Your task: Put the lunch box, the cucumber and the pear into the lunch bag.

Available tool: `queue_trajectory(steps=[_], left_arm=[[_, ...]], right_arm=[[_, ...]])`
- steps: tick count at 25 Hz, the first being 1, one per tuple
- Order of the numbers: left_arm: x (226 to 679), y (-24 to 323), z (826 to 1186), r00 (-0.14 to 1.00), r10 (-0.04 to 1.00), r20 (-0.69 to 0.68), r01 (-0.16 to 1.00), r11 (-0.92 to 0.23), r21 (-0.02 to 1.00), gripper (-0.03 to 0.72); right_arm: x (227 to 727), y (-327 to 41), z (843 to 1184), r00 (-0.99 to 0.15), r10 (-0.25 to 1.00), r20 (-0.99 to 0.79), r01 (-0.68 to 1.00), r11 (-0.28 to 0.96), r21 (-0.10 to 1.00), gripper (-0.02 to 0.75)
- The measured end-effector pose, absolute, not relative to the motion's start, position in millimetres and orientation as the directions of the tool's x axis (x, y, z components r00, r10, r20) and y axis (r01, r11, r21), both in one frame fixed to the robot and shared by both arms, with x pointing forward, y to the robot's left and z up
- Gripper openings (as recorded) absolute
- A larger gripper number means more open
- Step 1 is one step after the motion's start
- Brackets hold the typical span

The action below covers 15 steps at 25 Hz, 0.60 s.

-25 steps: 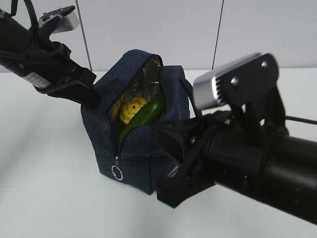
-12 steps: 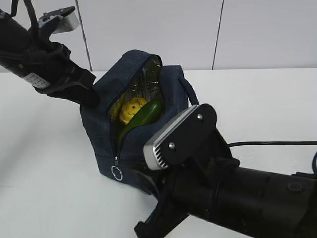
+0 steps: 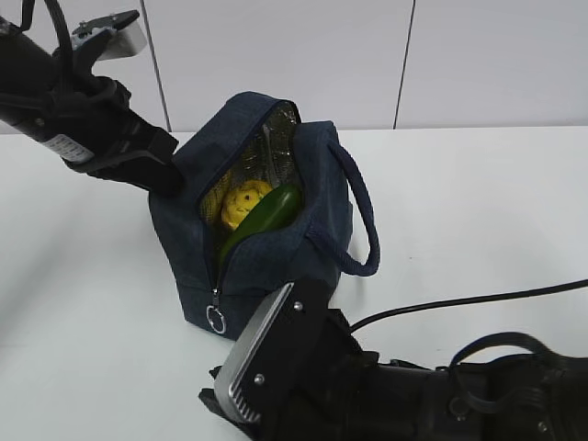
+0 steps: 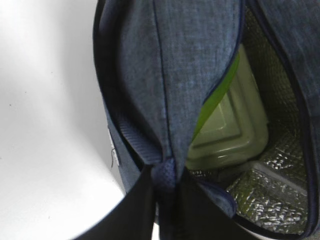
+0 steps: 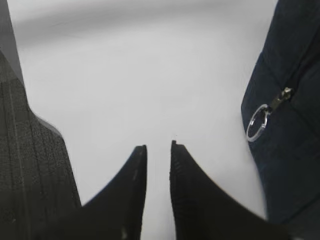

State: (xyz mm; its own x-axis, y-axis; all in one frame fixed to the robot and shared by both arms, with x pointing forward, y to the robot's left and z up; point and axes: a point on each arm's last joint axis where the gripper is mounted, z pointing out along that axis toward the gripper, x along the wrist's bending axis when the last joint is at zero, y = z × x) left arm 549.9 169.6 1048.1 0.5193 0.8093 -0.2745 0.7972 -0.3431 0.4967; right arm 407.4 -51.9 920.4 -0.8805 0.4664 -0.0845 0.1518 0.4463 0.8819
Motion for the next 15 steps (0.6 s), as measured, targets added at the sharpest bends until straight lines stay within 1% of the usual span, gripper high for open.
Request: queue_trajectory(steps=[3, 5, 6, 8, 11, 15], left_arm=[[550.0, 169.7, 1048.1, 0.519, 0.81, -0.273, 0.797, -0.343, 0.497, 0.018], [550.0, 169.7, 1048.1, 0.519, 0.81, -0.273, 0.797, -0.343, 0.497, 0.018], [550.0, 169.7, 1048.1, 0.52, 0.809, -0.273, 0.797, -0.344, 0.497, 0.018], [550.0, 169.7, 1048.2, 0.52, 0.81, -0.273, 0.797, -0.343, 0.498, 0.018], [550.1, 169.7, 1048.2, 0.519, 0.81, -0.273, 0.796, -0.343, 0.498, 0.018], [550.1, 169.7, 1048.2, 0.52, 0.809, -0.272, 0.796, -0.344, 0.498, 0.018]], right_arm=[[411.1, -49.7, 914.9, -0.88, 0.45, -0.153, 0.089, 0.471, 0.877, 0.238], [416.5, -49.8, 911.1, -0.857, 0.485, -0.175, 0.095, 0.483, 0.87, 0.265], [416.5, -49.8, 911.1, -0.857, 0.485, -0.175, 0.095, 0.483, 0.87, 0.265], [425.2, -47.3, 908.3, -0.823, 0.536, -0.188, 0.115, 0.481, 0.869, 0.278], [429.2, -43.7, 905.4, -0.817, 0.543, -0.195, 0.116, 0.486, 0.866, 0.279], [437.7, -38.7, 899.7, -0.786, 0.593, -0.174, 0.162, 0.47, 0.868, 0.279]])
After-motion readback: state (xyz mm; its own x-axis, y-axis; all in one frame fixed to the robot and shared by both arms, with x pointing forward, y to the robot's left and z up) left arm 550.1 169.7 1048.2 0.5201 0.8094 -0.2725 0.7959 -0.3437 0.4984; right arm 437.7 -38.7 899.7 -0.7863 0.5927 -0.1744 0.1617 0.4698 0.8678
